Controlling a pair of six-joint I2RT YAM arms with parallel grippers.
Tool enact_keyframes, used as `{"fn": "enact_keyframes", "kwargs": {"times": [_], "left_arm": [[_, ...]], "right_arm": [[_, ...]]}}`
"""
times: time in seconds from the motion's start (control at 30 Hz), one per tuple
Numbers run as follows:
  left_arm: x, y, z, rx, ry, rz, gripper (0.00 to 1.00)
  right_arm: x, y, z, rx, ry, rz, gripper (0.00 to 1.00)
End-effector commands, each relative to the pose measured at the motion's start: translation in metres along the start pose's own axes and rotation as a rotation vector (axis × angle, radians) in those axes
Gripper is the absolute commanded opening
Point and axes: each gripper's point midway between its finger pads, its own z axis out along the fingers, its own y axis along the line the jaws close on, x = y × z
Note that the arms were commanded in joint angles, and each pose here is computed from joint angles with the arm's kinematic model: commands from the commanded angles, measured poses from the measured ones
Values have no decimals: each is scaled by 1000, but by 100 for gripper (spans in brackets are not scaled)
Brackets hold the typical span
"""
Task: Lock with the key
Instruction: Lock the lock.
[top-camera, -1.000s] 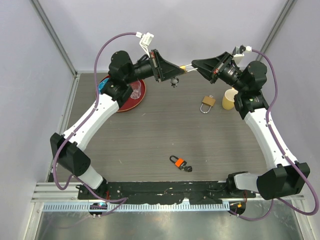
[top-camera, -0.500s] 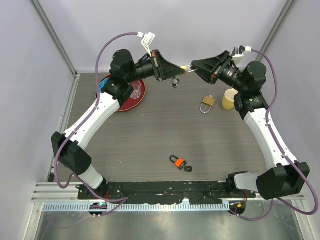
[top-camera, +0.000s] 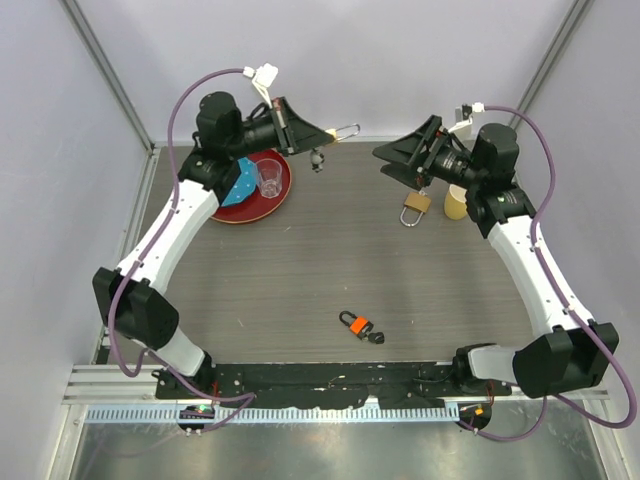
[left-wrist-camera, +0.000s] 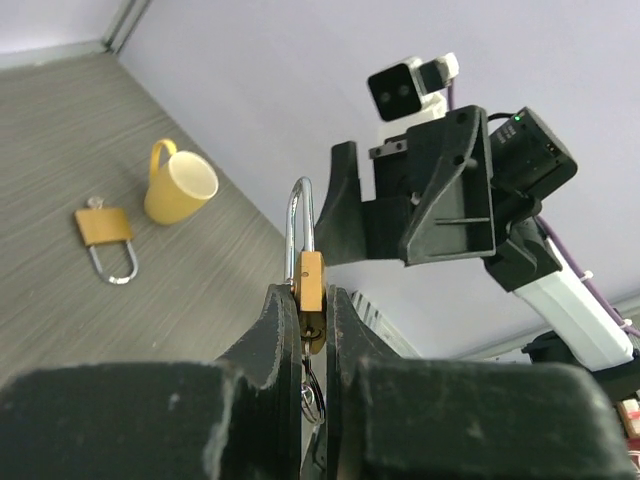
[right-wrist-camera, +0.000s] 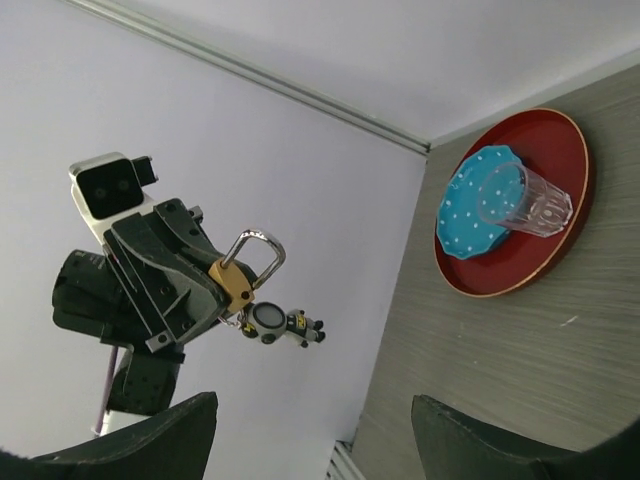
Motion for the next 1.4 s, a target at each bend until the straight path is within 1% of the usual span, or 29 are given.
{"fn": "enact_keyframes", "kwargs": {"times": [0.0,0.03,0.17,0.2,0.23,0.3,0.33,0.37,0.4,0.47,0.57,0.7,0.77,0.8,0.9,1.1,1.2,1.23,1.37], "left_arm": [[5,-16,-43,11,29,-30,0],[4,-9,-52,-9,24,-50,0],[18,0,-77,-27,38,-113,0],[28,3,-82,-22,62,-140,0],[31,-2,-88,-14,66,-143,0],[45,2,-92,-16,92,-187,0],[49,-2,-96,-13,95,-192,0],[52,-3,-97,-4,97,-194,0],[61,0,-99,-9,110,-232,0],[69,-6,-105,7,127,-240,0],[79,-5,-108,17,140,-253,0],[84,-6,-109,35,147,-270,0],[82,-8,-109,42,145,-272,0],[82,-9,-109,46,146,-273,0],[78,-13,-108,69,133,-275,0],[75,-17,-104,92,128,-280,0],[73,-20,-103,103,125,-274,0],[73,-18,-102,101,125,-278,0],[70,-21,-100,113,121,-276,0]], "right_arm": [[3,3,-2,-9,51,-158,83],[4,2,-1,-11,61,-160,83],[19,-1,8,-41,140,-142,82],[21,-4,12,-47,155,-144,81],[26,-6,15,-52,174,-145,78],[38,-2,21,-80,226,-152,74],[42,-4,26,-84,246,-159,70],[52,-1,30,-100,274,-168,69],[55,0,32,-109,285,-179,68],[63,1,38,-129,315,-190,68],[74,14,42,-193,354,-222,67],[77,18,41,-218,361,-267,64],[78,18,40,-225,367,-278,63],[79,18,39,-230,371,-283,60],[82,20,39,-241,377,-297,59],[85,26,46,-264,378,-284,60],[79,39,48,-320,351,-303,60],[79,41,50,-324,357,-279,60],[78,51,52,-355,356,-281,59]]}}
